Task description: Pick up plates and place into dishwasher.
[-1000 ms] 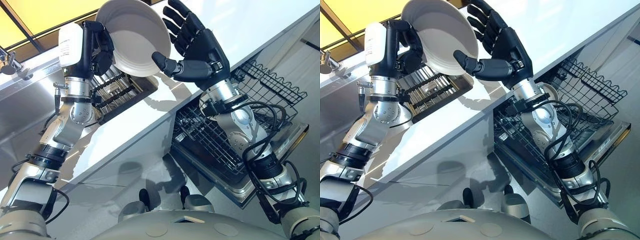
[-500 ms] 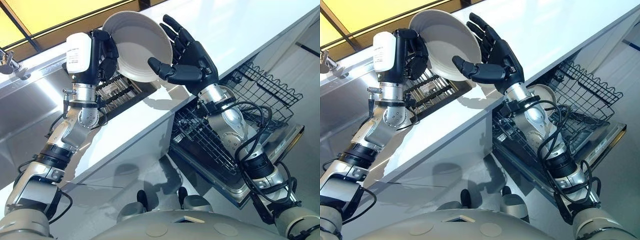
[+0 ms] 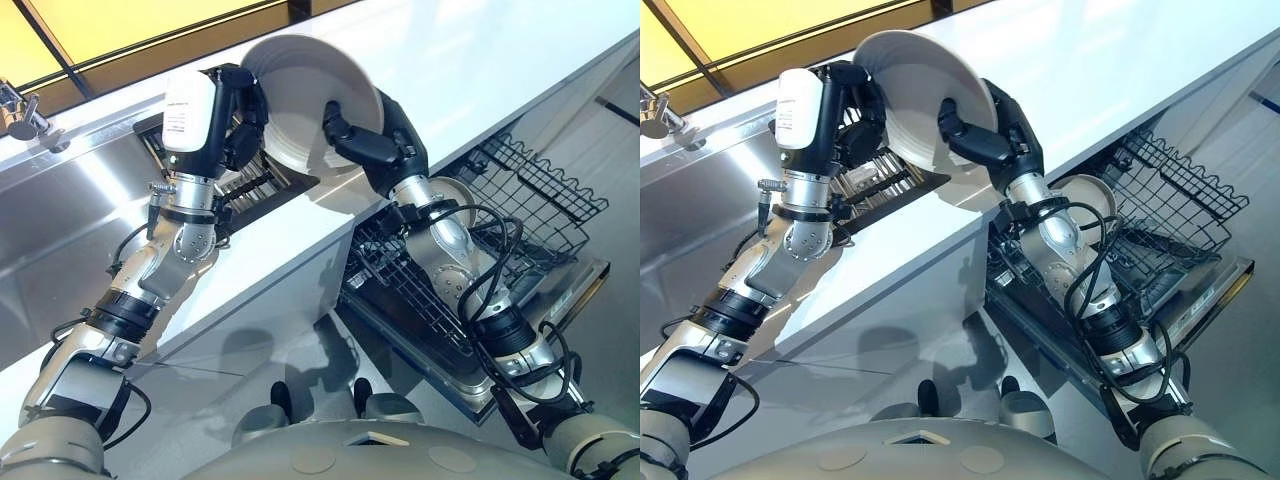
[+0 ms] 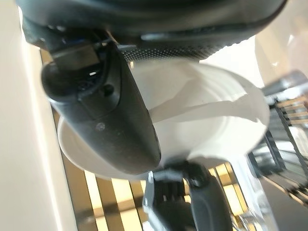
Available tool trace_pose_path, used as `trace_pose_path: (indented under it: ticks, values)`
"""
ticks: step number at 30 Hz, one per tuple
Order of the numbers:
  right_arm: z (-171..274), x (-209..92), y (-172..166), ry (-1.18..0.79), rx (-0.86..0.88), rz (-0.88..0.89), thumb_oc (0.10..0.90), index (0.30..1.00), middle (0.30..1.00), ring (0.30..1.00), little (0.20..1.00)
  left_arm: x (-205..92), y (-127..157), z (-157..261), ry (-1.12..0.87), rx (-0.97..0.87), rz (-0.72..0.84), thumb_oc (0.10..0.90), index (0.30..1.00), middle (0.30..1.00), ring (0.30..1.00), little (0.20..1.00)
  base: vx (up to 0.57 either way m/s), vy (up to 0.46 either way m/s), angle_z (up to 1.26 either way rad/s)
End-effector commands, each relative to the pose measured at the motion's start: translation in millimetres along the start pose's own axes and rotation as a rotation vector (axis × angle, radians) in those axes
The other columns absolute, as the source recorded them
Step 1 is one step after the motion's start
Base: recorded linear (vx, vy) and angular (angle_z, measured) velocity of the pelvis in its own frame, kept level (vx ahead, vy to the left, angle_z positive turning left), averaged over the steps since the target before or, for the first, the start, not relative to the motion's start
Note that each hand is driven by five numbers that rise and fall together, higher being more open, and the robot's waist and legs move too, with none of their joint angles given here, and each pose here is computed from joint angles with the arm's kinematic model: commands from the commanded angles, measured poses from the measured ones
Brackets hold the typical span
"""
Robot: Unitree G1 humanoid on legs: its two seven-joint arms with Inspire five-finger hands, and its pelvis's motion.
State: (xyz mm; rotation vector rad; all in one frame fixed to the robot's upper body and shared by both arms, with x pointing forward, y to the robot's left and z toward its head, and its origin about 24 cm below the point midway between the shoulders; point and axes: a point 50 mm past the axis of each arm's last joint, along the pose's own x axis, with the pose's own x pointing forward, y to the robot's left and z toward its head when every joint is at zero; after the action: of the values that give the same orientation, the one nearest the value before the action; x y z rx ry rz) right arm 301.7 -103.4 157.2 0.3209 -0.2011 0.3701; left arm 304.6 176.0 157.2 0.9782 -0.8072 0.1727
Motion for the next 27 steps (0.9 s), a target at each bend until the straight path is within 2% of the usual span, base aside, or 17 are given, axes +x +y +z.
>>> trace_pose_path:
  ticks: [1,8,10,12,14,18,22,27]
  values:
    - [34,14,39,-0.179,0.052,0.193,0.1,0.3,0.3,0.3,0.2,47,22,40,-0.233,-0.079,0.138,0.1,0.3,0.3,0.3,0.2,0.0,0.0,0.0]
    - [36,13,36,-0.197,0.066,0.173,0.1,0.3,0.3,0.3,0.2,41,11,35,-0.176,-0.11,0.051,0.1,0.3,0.3,0.3,0.2,0.0,0.0,0.0]
    - [38,12,33,-0.213,0.078,0.155,0.1,0.3,0.3,0.3,0.2,38,10,27,-0.076,-0.239,0.034,0.8,0.9,0.9,0.9,0.9,0.0,0.0,0.0]
    - [39,11,31,-0.23,0.077,0.138,0.1,0.3,0.3,0.3,0.2,35,8,22,-0.005,-0.349,0.028,0.8,0.9,0.9,0.9,0.9,0.0,-0.006,0.02]
    - [44,10,27,-0.263,0.061,0.107,0.1,0.3,0.3,0.3,0.2,28,5,16,0.09,-0.544,0.026,0.8,0.9,0.9,0.9,0.9,0.01,-0.019,0.04]
    - [64,9,9,-0.386,-0.037,-0.019,0.1,0.3,0.3,0.3,0.2,24,11,8,0.167,-0.715,0.081,0.8,0.9,0.9,0.9,0.9,0.0,0.0,0.0]
    - [90,-1,-27,-0.562,-0.247,-0.271,0.1,0.3,0.3,0.3,0.2,25,30,-6,0.222,-0.764,0.136,0.8,0.9,0.9,0.9,0.9,0.0,0.0,0.0]
    - [99,-27,-79,-0.62,-0.455,-0.528,0.1,0.3,0.3,0.3,0.2,16,54,-26,0.28,-0.709,0.204,0.8,0.9,0.9,0.9,0.9,0.0,0.0,0.0]
